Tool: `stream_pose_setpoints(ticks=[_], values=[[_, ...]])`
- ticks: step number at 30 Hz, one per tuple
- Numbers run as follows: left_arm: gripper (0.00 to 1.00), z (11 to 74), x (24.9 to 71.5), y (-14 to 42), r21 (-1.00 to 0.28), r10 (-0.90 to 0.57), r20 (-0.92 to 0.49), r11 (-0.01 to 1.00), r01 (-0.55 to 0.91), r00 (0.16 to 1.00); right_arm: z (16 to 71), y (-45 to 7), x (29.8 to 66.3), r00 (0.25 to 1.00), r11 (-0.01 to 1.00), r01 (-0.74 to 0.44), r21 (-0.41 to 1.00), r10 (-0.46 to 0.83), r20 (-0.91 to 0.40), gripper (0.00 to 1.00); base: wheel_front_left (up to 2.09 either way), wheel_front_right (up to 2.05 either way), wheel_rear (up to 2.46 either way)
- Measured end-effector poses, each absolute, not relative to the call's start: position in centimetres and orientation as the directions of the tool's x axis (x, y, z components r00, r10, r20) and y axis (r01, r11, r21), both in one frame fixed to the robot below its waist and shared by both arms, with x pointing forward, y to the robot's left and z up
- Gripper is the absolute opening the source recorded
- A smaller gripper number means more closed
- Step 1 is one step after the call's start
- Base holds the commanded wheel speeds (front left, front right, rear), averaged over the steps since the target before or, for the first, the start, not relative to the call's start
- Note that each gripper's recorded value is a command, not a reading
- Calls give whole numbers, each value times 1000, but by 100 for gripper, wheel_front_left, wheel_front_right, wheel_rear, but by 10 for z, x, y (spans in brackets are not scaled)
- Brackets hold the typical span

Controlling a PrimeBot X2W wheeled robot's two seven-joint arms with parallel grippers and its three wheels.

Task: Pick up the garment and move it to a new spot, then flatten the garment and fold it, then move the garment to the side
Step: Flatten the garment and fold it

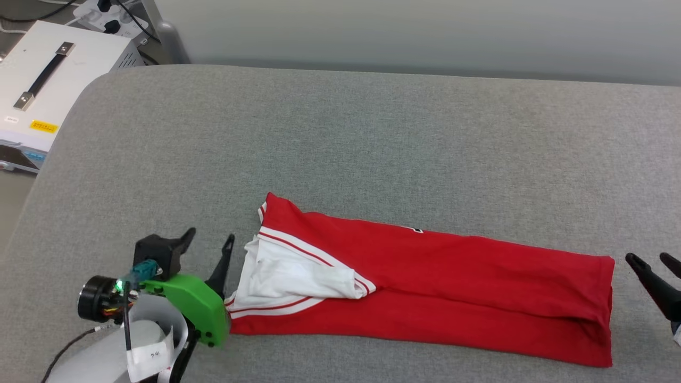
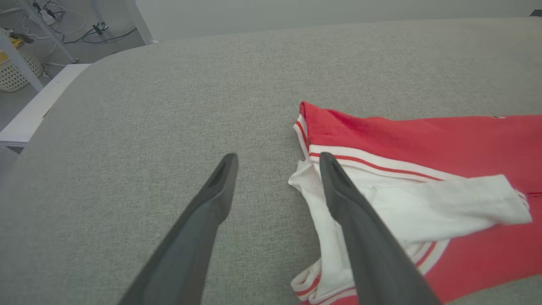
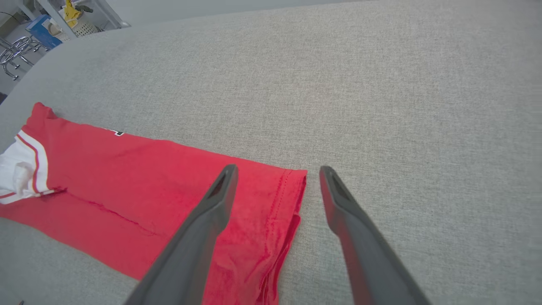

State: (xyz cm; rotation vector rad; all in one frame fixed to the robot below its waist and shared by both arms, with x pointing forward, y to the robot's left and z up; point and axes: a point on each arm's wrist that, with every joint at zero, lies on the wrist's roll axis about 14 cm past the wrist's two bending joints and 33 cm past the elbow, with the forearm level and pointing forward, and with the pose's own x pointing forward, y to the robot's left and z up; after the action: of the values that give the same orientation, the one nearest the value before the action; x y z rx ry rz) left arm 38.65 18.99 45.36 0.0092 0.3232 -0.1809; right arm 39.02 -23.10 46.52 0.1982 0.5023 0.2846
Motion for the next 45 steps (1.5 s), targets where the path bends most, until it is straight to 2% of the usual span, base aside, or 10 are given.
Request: stream_pose_setpoints(ticks=[3,6,15,24,33,34,35,36,45], values=[[100,477,395,199,10,-114,-220,993,119,969,461,-240,389,818,933,-163,321,310,-485,100,0,0,0],[100,491,395,206,27,-56,-145,998,61,988,445,-239,379,749,905,-104,412,343,-566,100,0,0,0],[100,486,380,224,18,81,-84,997,-80,993,397,-234,359,585,877,9,480,384,-714,100,0,0,0],[100,485,377,232,23,136,-39,990,-136,990,381,-199,374,539,840,2,543,456,-708,100,0,0,0],[100,492,376,218,28,99,12,995,-99,995,374,-174,378,500,829,-42,557,500,-707,100,0,0,0],[100,494,376,217,26,95,18,995,-95,995,375,-172,378,504,830,-48,556,500,-704,47,0,0,0],[100,494,376,216,24,92,22,995,-92,996,375,-172,378,510,830,-51,555,499,-700,16,0,0,0],[100,495,375,214,25,87,23,996,-88,996,376,-172,378,516,831,-53,554,498,-697,0,0,0,0],[100,495,371,208,53,54,33,997,-56,998,383,-195,379,582,857,-36,514,436,-686,0,0,0,0]])
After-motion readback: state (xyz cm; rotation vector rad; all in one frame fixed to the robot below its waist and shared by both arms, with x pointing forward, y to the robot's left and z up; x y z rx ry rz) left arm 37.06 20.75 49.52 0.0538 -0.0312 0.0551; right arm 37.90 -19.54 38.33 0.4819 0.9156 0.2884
